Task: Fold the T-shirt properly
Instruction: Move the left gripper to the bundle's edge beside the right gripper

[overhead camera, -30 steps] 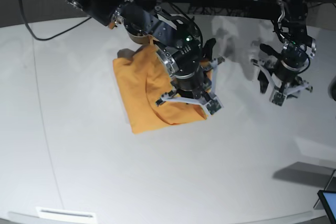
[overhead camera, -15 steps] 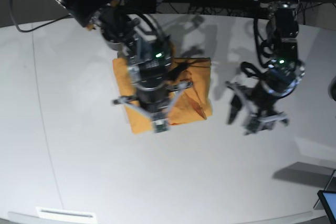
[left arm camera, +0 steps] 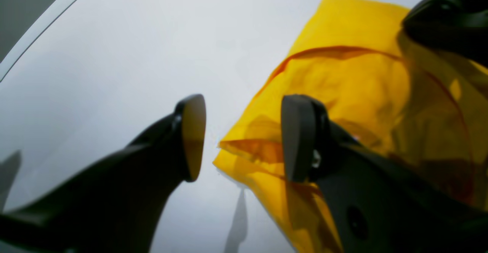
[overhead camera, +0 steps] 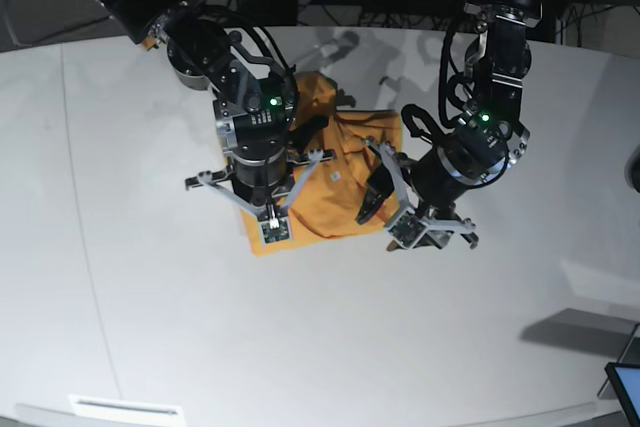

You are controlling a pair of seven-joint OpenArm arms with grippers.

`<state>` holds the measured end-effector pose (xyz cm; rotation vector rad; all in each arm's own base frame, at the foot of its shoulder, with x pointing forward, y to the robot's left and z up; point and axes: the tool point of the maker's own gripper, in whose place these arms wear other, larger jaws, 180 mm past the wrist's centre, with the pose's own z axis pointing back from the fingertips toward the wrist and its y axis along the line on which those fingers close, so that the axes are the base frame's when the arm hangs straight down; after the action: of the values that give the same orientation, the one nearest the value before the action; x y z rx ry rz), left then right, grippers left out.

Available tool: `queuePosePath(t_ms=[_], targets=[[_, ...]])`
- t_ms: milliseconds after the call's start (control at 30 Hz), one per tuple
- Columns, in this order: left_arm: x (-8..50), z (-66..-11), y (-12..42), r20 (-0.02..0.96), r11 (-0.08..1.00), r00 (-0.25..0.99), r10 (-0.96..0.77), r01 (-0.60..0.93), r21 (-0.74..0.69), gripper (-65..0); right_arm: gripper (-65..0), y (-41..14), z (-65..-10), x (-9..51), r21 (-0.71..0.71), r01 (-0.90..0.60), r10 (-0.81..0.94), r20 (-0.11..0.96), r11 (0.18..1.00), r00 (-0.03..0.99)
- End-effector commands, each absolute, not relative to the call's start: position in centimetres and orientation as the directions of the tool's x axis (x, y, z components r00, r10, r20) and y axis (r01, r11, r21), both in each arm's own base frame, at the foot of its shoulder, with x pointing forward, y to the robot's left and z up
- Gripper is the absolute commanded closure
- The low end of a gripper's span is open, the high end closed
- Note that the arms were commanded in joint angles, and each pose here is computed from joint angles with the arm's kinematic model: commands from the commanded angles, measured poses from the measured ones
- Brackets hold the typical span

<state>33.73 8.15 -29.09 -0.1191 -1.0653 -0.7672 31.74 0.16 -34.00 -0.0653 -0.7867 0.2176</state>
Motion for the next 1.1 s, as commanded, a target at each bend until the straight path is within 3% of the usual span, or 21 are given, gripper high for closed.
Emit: queuePosePath(t_ms=[0,267,567,1067], targets=[[34.2,-28.5,8.0,0.84,0.748,0.239,-0.487,0.612,0.258,-31.1,0.0,0.4,-32.3,32.8,-0.134,-0.156,0.204,0.739,0.979,0.643],[33.5,-37.3,10.9,0.748,0.793,0.473,-0.466,0.597,0.116,-31.1,0.0,0.6,-32.2,32.5,-0.122,-0.159,0.196,0.743,0.98,0.64],[32.8,-41.1,12.1,0.722,0.818,0.544,-0.426,0.574,0.05,-31.1,0.0,1.2,-31.0,31.8,-0.084,-0.168,0.172,0.766,0.982,0.62],[34.0,-39.9,12.5,0.736,0.817,0.519,-0.434,0.57,0.08,-31.1,0.0,1.8,-35.5,29.1,-0.084,-0.176,0.186,0.677,0.981,0.712]])
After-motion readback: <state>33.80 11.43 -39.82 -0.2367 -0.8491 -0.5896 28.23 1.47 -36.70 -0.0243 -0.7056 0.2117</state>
